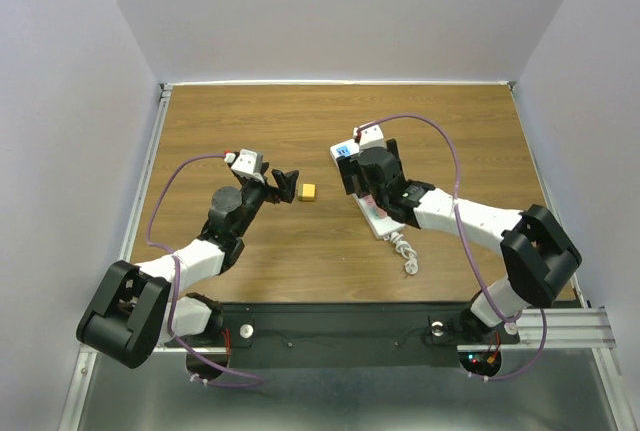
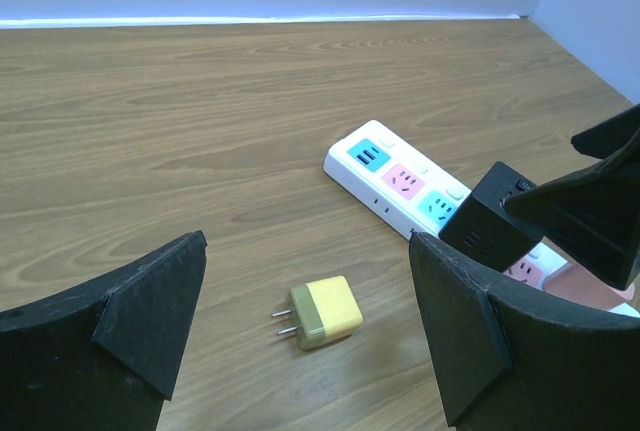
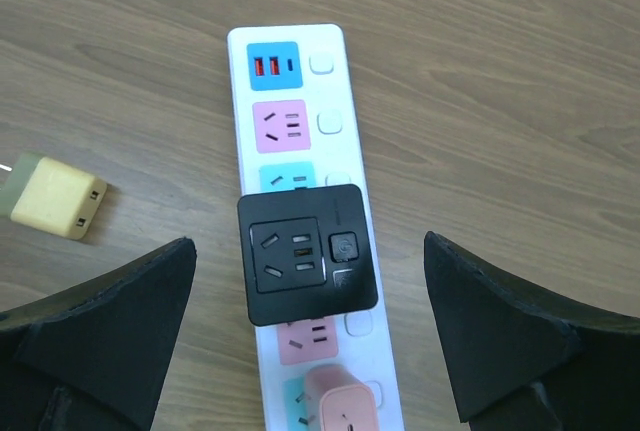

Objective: Insert the plug

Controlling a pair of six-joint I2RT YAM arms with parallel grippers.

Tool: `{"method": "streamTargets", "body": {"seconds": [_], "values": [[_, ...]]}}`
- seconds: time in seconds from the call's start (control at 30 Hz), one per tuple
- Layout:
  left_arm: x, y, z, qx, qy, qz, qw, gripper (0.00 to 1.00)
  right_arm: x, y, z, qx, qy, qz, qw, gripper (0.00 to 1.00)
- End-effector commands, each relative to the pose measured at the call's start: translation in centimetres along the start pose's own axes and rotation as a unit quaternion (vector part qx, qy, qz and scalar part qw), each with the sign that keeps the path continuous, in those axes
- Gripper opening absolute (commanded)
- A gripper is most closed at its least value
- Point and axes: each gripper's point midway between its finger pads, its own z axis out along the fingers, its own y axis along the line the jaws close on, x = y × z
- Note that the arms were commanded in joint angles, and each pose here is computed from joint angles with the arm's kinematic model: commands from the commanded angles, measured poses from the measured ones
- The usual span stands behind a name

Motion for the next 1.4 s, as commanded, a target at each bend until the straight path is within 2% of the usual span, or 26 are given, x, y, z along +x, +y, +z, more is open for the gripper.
{"method": "streamTargets", "body": {"seconds": [0.0, 0.37, 0.5, 0.6, 0.63, 0.7, 0.73, 0.83, 1.13, 1.23, 1.3, 1.37], "values": [[-1.5, -0.3, 0.1, 0.007, -0.030, 0.002, 1.000, 0.94, -2.1, 1.4, 0.7, -0.048, -0.032, -0.001, 0.998, 1.00], [-1.5, -0.3, 0.0, 0.008, -0.031, 0.001, 0.999, 0.94, 1.0, 0.8, 3.8, -0.052, 0.011, -0.017, 0.998, 1.00], [-1.5, -0.3, 0.0, 0.008, -0.031, 0.001, 0.999, 0.94, 1.4, 1.8, 4.1, -0.081, 0.015, -0.037, 0.996, 0.99], [-1.5, -0.3, 0.0, 0.007, -0.032, 0.001, 0.999, 0.94, 1.8, 3.0, 4.1, -0.120, 0.018, -0.053, 0.991, 0.83], [-1.5, -0.3, 0.0, 0.007, -0.032, 0.001, 0.999, 0.94, 2.1, 3.2, 4.1, -0.126, 0.020, -0.061, 0.990, 0.69], [-1.5, -0.3, 0.0, 0.007, -0.032, 0.002, 0.999, 0.94, 2.5, 3.7, 3.9, -0.145, 0.023, -0.067, 0.987, 0.60], [-1.4, -0.3, 0.0, 0.007, -0.031, 0.001, 1.000, 0.94, 2.6, 4.0, 3.8, -0.155, 0.022, -0.075, 0.985, 0.52], [-1.4, -0.3, 0.0, 0.007, -0.030, 0.001, 1.000, 0.93, 3.2, 5.3, 2.9, -0.204, 0.023, -0.089, 0.975, 0.40], [-1.5, -0.3, 0.0, 0.007, -0.032, 0.002, 0.999, 0.94, 4.1, 8.7, -0.8, -0.337, 0.011, -0.121, 0.934, 0.20], [-1.5, -0.2, -0.1, 0.006, -0.032, 0.001, 0.999, 0.94, 4.5, 9.4, -1.3, -0.343, 0.016, -0.132, 0.930, 0.20], [-1.4, -0.2, 0.0, 0.006, -0.031, 0.001, 1.000, 0.94, 4.7, 9.2, -1.0, -0.321, 0.022, -0.137, 0.937, 0.22], [-1.4, -0.2, 0.0, 0.006, -0.031, 0.002, 0.999, 0.94, 4.8, 9.2, -1.0, -0.307, 0.025, -0.133, 0.942, 0.35]]}}
